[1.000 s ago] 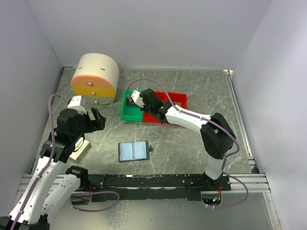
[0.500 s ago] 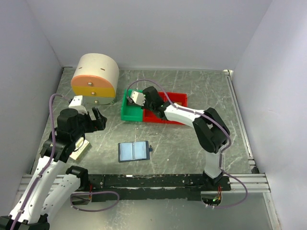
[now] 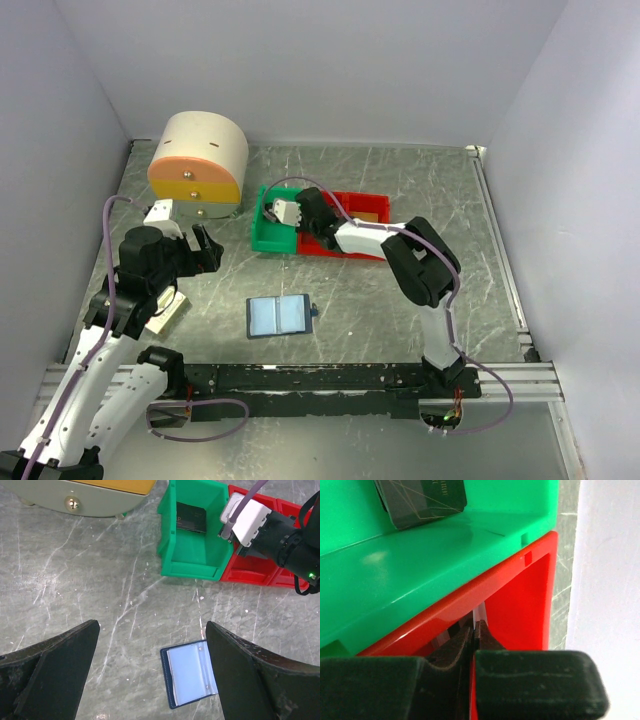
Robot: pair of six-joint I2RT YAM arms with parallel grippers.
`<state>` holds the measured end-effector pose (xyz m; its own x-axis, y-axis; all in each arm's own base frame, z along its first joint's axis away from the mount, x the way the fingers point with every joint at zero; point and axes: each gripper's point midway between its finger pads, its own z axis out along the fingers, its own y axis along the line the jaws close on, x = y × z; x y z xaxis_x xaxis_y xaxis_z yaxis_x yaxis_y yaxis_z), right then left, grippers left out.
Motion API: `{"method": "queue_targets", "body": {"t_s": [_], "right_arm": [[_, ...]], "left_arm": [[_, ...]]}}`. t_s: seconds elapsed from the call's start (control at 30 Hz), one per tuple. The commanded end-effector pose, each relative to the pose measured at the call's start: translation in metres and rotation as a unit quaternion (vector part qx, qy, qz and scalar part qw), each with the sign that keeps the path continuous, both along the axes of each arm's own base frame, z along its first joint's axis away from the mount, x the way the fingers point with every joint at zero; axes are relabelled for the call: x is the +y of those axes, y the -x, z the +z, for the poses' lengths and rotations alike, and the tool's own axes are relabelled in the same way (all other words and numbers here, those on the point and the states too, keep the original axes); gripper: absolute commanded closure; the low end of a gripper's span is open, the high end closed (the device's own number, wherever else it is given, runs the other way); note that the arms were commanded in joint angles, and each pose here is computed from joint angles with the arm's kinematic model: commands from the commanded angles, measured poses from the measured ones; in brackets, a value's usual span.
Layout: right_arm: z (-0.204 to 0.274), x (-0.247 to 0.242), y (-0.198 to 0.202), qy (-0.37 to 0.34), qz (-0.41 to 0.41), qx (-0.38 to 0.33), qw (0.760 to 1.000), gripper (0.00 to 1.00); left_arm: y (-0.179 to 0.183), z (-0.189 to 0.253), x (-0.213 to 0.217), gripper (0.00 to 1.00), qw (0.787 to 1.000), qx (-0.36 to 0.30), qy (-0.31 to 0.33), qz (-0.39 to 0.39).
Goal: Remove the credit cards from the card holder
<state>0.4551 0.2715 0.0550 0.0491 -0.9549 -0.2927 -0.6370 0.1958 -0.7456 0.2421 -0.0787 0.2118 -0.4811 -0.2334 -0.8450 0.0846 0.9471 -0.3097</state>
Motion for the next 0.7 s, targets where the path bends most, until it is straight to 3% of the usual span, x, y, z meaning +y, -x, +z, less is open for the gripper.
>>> {"method": "queue_targets", "body": {"t_s": [0.0, 0.07, 0.27, 0.67], "right_arm": [[0.002, -0.001, -0.011, 0.004, -0.005, -0.01, 1.0, 1.0], [0.0, 0.001, -0.01, -0.01, -0.008, 0.002, 1.0, 1.0], [0.005, 0.002, -0.006, -0.028, -0.006, 0.007, 1.0, 0.86], [-0.001, -0.005, 0.0, -0.042, -0.005, 0.038, 0.998, 0.69]], "left_arm": [[-0.002, 0.003, -0.002, 0.01, 1.0, -0.012, 0.002, -0.008], [-0.003, 0.002, -0.001, 0.0, 1.0, -0.009, 0.001, -0.006], [-0.003, 0.001, -0.001, 0.0, 1.0, -0.004, 0.0, -0.002], [-0.002, 0.002, -0.001, 0.0, 1.0, -0.008, 0.002, -0.004]]}}
